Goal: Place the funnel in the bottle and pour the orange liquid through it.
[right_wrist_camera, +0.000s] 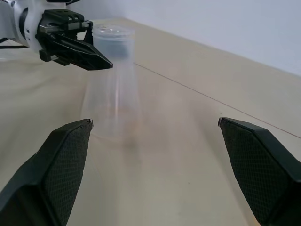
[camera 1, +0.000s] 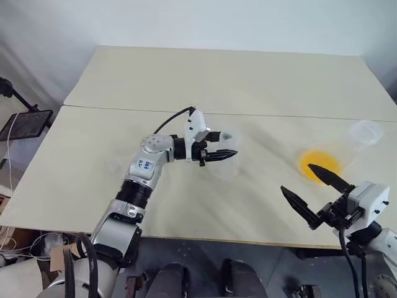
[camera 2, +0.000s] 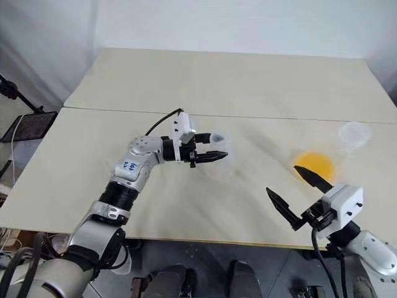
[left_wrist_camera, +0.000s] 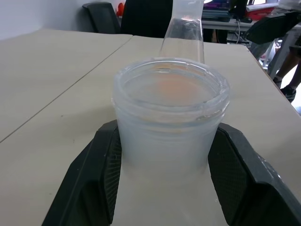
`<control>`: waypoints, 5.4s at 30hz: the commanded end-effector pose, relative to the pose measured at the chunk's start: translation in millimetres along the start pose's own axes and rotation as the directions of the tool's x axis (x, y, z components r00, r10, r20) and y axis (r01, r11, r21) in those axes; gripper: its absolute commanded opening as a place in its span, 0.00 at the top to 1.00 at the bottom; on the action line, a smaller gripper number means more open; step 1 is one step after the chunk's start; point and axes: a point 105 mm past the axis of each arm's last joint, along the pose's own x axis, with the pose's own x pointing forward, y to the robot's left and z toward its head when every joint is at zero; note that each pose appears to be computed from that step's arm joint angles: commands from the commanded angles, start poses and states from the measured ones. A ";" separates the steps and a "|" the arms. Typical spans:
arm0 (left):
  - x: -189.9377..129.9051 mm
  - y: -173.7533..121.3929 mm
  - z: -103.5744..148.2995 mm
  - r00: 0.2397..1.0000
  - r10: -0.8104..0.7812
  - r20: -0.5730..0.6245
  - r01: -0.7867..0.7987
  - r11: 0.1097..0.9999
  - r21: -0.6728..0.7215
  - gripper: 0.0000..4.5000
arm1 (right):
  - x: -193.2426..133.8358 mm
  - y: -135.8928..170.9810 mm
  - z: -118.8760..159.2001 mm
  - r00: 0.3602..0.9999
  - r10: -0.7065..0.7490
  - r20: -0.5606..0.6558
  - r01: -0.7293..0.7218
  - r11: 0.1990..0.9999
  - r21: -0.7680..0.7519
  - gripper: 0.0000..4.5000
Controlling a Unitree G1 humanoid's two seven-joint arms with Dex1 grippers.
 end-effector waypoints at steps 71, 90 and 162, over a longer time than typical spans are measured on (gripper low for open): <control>-270.5 -34.9 -67.7 0.535 0.829 -0.163 -0.845 0.519 -0.130 0.01 | 74.3 57.7 13.5 0.798 0.595 0.096 -0.597 0.802 -0.013 0.00; -246.5 -20.5 -65.7 0.636 0.755 -0.160 -0.771 0.619 -0.150 0.91 | 68.7 54.6 12.4 0.855 0.511 0.085 -0.510 0.860 -0.040 0.00; -27.6 8.5 106.6 0.957 -0.288 0.023 0.258 0.887 0.384 0.00 | 27.2 19.5 3.8 0.996 0.022 0.085 -0.017 0.999 -0.050 0.00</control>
